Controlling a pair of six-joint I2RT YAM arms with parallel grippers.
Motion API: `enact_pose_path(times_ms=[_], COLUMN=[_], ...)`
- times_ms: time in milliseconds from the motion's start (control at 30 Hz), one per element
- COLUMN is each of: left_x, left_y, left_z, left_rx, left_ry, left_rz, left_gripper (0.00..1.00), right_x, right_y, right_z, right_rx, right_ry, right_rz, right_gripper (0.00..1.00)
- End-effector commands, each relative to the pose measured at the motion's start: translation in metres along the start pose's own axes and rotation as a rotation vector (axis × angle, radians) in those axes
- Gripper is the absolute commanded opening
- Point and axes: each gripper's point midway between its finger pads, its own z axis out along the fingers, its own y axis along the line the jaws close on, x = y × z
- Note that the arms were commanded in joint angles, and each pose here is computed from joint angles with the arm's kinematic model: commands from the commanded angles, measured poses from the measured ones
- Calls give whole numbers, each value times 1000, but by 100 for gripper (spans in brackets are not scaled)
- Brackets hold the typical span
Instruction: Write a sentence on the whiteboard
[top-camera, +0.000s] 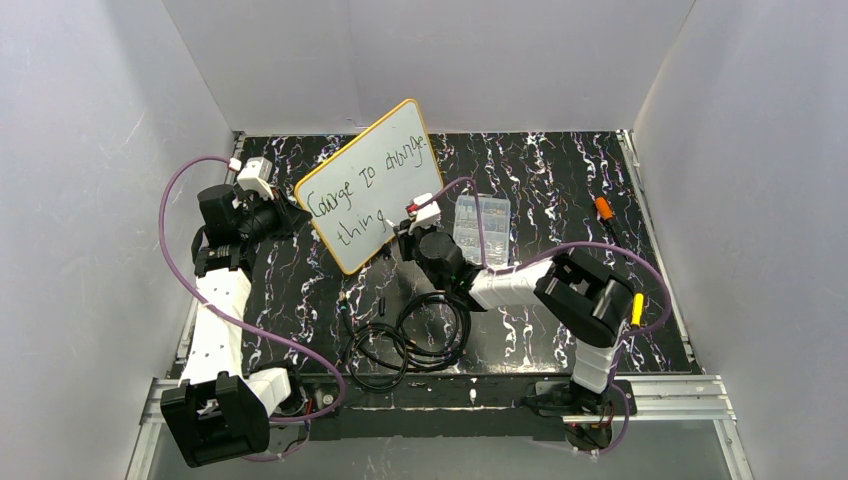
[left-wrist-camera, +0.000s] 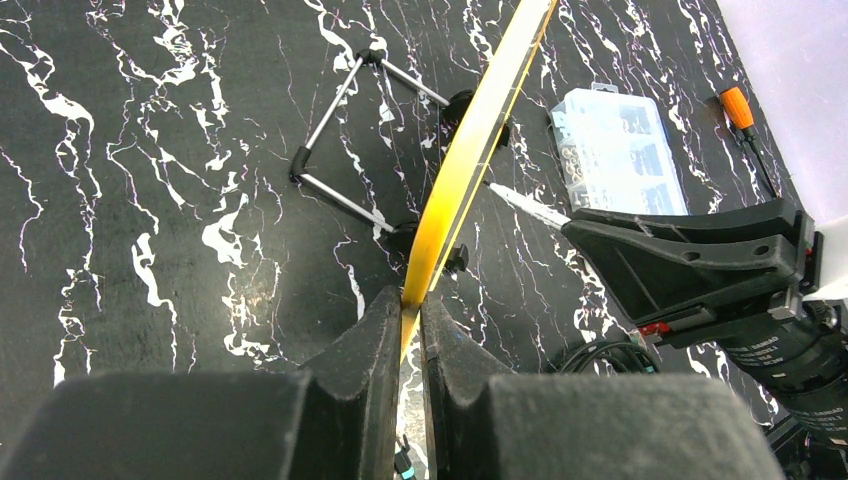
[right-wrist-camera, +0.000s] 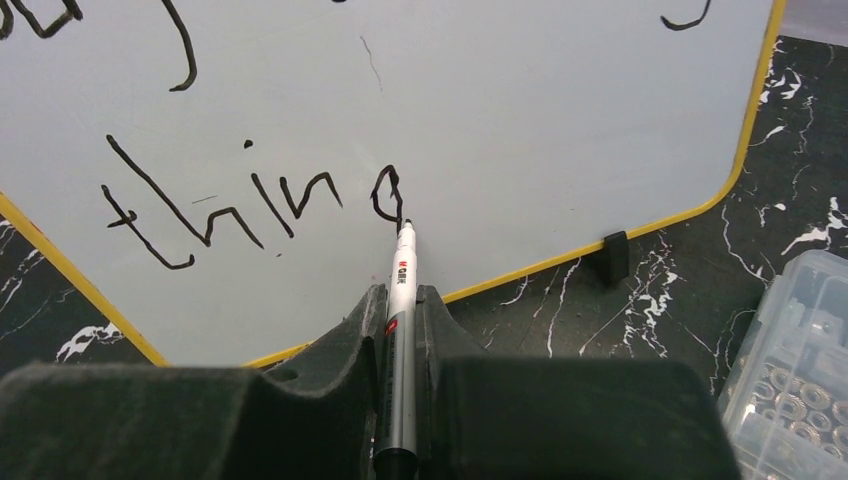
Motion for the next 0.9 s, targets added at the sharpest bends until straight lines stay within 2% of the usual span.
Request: enact_pose_path(times_ms=[0, 567, 867], left_x=[0, 1, 0], left_y=[-10, -11, -11], left_z=[-2, -1, -1], left_rx=[41, 40, 41], left_ry=[6, 7, 8], left_rz=[1, 4, 3], left_gripper=[0, 0, 0], right_x=[-46, -67, -63], right_y=[-8, -10, -6], right_z=[-7, 11, 22], right_rx=[33, 17, 9], right_ry=[-117, -189, -176], right_rz=[55, 50, 36], right_gripper=[1, 1, 1])
